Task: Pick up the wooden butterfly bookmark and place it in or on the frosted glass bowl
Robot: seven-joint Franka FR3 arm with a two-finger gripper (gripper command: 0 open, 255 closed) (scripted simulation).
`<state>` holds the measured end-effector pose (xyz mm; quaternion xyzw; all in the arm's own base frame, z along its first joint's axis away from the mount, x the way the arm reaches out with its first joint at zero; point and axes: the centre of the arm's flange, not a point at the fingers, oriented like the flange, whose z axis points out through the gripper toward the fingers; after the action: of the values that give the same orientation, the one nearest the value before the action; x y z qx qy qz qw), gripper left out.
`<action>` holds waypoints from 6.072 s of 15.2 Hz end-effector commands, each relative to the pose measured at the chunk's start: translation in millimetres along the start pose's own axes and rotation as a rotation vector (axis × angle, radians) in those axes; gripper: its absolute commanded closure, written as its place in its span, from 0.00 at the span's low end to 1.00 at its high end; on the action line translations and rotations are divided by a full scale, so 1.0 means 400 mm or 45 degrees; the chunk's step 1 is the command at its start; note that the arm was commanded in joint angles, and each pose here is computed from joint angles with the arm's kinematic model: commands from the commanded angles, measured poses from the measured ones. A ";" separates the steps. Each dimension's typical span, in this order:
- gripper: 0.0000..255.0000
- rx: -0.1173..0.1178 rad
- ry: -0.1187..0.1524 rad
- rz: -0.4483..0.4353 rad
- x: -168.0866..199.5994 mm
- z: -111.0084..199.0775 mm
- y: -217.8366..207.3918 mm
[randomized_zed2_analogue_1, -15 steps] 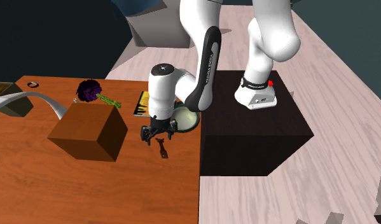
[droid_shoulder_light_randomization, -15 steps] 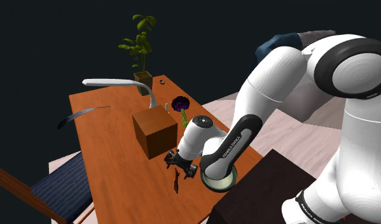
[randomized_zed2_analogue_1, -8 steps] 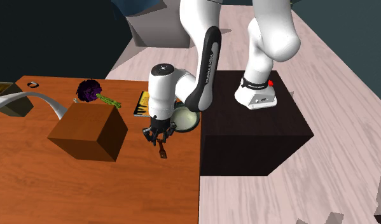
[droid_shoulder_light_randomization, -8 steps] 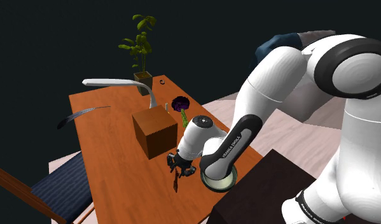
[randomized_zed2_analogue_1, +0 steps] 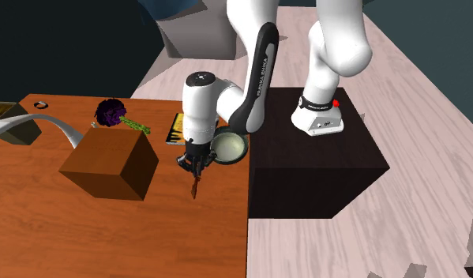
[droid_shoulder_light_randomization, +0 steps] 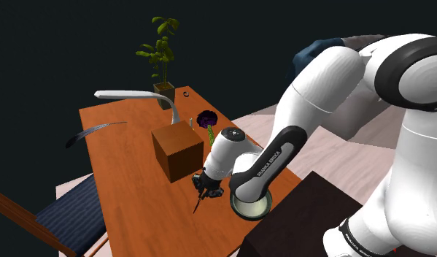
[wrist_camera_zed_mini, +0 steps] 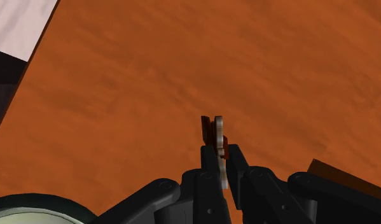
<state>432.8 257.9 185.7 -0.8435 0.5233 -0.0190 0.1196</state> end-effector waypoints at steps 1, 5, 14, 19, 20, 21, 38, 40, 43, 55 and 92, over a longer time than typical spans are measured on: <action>1.00 -0.001 0.000 0.000 -0.003 -0.027 -0.005; 1.00 -0.001 0.000 0.000 -0.008 -0.078 -0.017; 1.00 -0.001 0.000 0.000 -0.019 -0.193 -0.043; 1.00 -0.001 0.000 0.000 -0.025 -0.257 -0.058; 1.00 -0.001 0.000 0.000 -0.026 -0.270 -0.061; 1.00 -0.001 0.000 0.000 -0.027 -0.283 -0.064; 1.00 -0.001 0.000 0.000 0.156 -0.541 0.121; 1.00 -0.001 0.000 0.000 0.194 -0.576 0.162; 1.00 -0.001 0.000 0.000 0.252 -0.629 0.223; 1.00 -0.001 0.000 0.000 0.344 -0.601 0.334; 0.00 -0.001 0.000 0.000 0.369 -0.400 0.395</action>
<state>337.9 33.9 282.8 -0.8432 0.5235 -0.0199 0.1205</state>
